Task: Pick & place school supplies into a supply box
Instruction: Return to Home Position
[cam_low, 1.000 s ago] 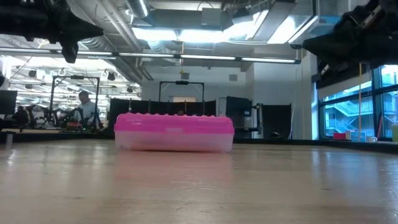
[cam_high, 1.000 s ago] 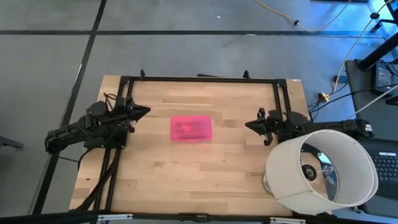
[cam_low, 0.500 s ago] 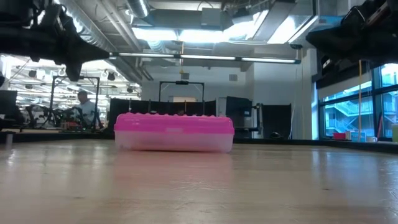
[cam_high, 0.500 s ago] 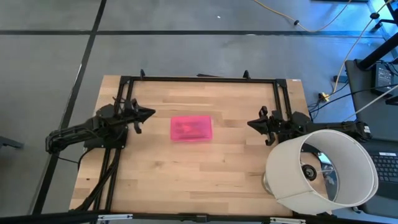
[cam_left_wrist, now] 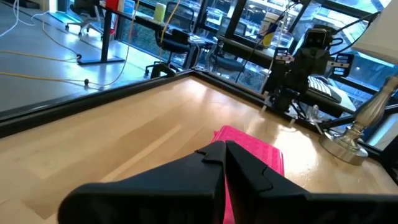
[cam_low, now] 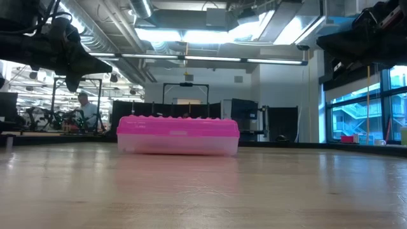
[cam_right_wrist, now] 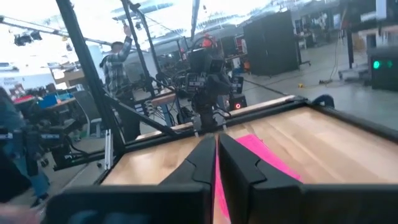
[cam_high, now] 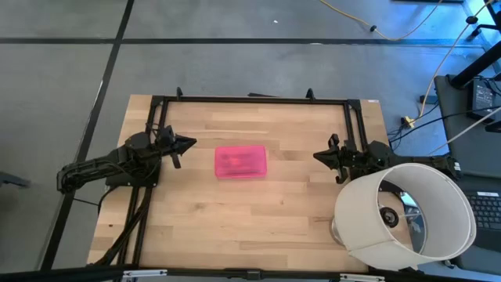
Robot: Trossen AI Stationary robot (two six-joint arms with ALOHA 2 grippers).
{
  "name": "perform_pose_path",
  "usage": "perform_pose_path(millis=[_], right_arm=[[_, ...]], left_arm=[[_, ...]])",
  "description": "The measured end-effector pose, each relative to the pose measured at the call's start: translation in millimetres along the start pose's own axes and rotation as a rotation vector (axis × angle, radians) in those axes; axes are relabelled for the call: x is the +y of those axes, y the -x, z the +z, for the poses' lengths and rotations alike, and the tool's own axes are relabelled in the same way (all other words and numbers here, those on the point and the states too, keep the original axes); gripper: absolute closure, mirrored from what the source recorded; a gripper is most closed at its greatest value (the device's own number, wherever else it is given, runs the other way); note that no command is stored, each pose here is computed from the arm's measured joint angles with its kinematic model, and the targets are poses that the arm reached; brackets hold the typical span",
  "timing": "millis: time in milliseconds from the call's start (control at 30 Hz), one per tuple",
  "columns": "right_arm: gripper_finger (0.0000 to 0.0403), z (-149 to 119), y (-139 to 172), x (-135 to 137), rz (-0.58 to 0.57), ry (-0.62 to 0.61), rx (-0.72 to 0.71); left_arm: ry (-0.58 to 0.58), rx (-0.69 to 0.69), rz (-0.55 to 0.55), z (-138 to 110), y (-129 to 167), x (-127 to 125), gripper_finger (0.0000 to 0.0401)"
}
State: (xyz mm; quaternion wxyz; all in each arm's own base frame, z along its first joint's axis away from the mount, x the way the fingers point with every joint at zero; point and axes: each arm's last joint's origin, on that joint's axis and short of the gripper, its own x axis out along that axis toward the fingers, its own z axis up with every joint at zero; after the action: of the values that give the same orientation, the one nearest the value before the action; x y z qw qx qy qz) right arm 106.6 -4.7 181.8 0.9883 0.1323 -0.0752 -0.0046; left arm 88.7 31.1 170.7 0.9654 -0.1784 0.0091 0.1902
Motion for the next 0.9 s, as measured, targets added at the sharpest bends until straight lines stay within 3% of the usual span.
perform_pose_path(millis=[167,900], right_arm=[[0.0379,1.6,3.3,0.5,0.004,0.072,-0.016],[0.0379,-0.4,3.6,0.0,-0.001,0.013,0.005]], left_arm=[[0.0,0.0,0.0,0.0,0.0,0.0,0.0395],[0.0,0.0,-0.001,0.0,0.0,0.0,0.0395]])
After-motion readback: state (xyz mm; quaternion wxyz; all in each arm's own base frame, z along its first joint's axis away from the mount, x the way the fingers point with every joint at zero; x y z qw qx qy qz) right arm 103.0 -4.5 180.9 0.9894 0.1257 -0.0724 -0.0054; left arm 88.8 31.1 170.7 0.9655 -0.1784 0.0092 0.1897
